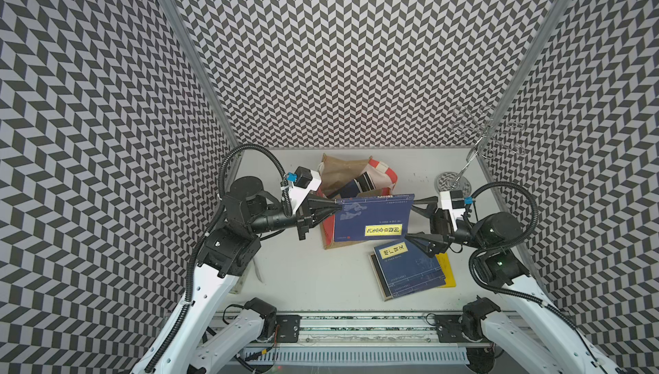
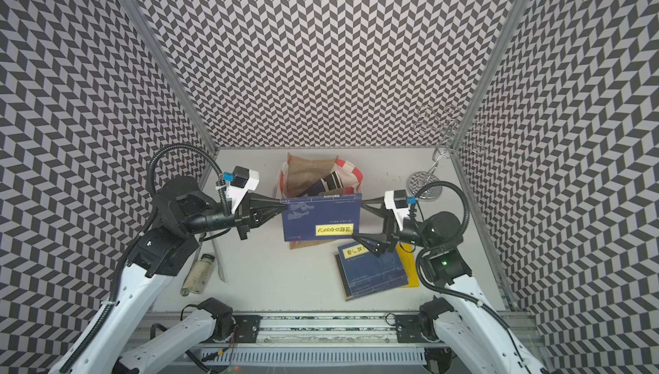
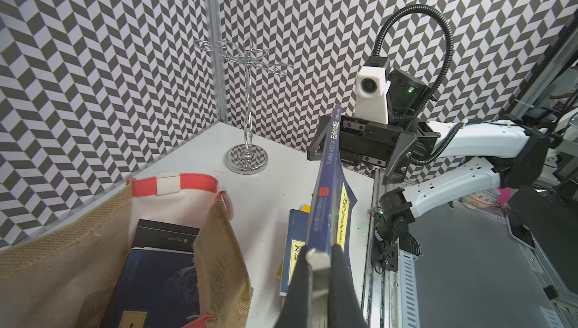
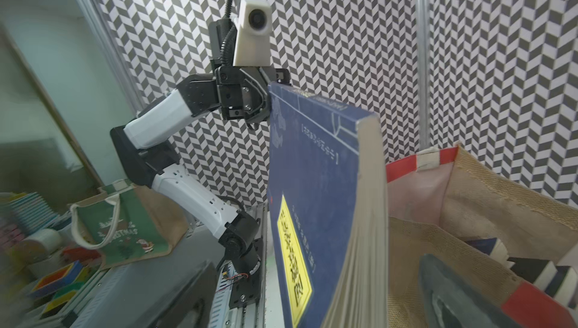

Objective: Put the books into the canvas bag
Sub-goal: Place the book in the canvas bag.

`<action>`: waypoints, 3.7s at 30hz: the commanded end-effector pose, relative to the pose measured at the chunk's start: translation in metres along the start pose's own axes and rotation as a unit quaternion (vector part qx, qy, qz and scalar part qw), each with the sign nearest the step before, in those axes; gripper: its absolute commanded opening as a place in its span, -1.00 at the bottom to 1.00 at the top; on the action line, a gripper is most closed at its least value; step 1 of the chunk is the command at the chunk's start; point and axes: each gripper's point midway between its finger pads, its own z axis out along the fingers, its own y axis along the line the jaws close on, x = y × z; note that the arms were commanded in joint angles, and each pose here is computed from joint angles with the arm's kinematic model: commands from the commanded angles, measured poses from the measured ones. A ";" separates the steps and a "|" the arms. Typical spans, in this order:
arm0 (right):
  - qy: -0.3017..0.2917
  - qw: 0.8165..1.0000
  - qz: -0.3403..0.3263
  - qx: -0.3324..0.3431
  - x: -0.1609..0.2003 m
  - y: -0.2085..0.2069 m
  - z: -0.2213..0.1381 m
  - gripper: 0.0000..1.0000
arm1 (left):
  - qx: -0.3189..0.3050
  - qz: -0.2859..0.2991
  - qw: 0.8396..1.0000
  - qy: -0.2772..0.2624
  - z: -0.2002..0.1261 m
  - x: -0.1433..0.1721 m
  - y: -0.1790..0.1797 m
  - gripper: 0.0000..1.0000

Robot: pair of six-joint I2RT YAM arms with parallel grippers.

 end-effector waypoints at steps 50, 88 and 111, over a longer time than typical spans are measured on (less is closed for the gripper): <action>0.363 0.829 0.136 0.403 0.001 -0.172 0.106 -1.00 | -0.407 -0.179 0.893 0.063 -0.028 0.086 0.209 0.35; 0.452 0.789 0.174 0.377 0.111 -0.183 0.178 0.16 | -0.413 -0.198 0.885 0.081 -0.029 0.106 0.211 0.31; 0.347 0.811 0.139 0.450 0.018 -0.220 0.113 0.80 | -0.268 -0.163 0.948 0.045 -0.003 0.060 0.162 0.38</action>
